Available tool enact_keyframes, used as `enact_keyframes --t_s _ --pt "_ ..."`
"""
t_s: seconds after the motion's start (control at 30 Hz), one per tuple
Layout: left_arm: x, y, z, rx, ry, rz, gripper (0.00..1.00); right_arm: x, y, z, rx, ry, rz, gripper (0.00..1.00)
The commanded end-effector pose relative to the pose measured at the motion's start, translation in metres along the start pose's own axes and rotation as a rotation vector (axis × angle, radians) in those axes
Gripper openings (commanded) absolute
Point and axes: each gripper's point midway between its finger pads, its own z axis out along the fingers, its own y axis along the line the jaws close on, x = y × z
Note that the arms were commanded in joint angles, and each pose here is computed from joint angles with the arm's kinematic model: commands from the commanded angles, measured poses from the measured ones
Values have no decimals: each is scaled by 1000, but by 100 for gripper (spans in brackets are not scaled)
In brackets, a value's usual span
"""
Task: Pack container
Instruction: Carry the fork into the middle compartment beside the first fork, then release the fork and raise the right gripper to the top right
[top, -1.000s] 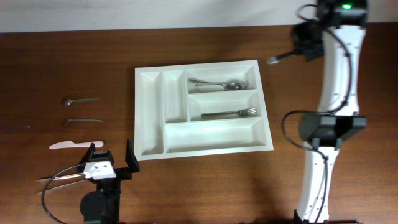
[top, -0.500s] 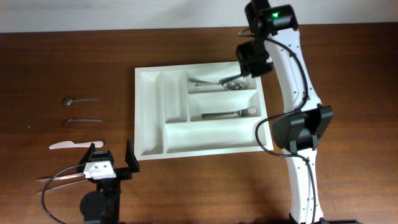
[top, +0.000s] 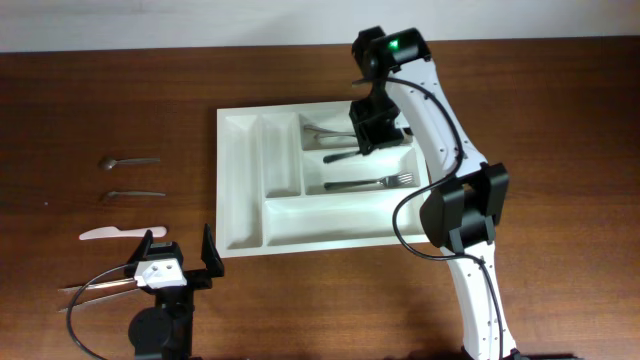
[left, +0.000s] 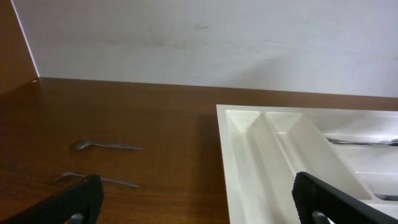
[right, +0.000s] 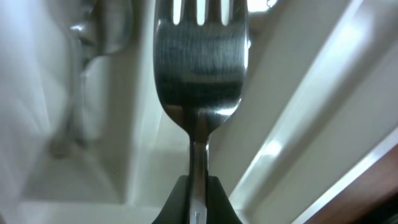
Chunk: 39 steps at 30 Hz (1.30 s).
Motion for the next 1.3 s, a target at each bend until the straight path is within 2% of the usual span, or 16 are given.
enact_keyframes --t_s 0.0,0.1,0.3,0.4,0.53,0.67,0.7,0.73,0.83,0.9,0.93,1.0,1.07,1.13,1.27 --pt "1 -4 0 19 -1 12 99 3 -17 16 86 9 54 4" --pt "1 -4 0 19 -1 12 99 0 -25 25 127 4 81 5" --pt "1 -4 0 19 -1 12 99 -10 -24 26 125 -28 82 18" --pt "1 -4 0 19 -1 12 99 -11 -20 27 109 -34 49 40" --pt "1 -4 0 19 -1 12 99 -16 -13 24 76 -45 10 48" --pt "1 -4 0 19 -1 12 99 -52 8 -8 -37 -149 -115 78" --pt "1 -4 0 19 -1 12 99 -72 16 -28 -86 -211 -182 93" --pt "1 -4 0 19 -1 12 99 -78 18 -35 -101 -228 -202 99" --pt "1 -4 0 19 -1 12 99 -138 22 -96 -192 -408 -343 99" --pt "1 -4 0 19 -1 13 99 -175 11 -132 -219 -495 -381 99" --pt "1 -4 0 19 -1 13 99 -200 4 -155 -238 -549 -458 99" --pt "1 -4 0 19 -1 12 99 -232 -9 -176 -226 -610 -572 99" --pt "1 -4 0 19 -1 12 99 -260 -25 -186 -185 -638 -691 99" --pt "1 -4 0 19 -1 12 99 -275 -34 -183 -186 -599 -800 99" --pt "1 -4 0 19 -1 12 99 -297 -48 -171 -168 -546 -784 98"
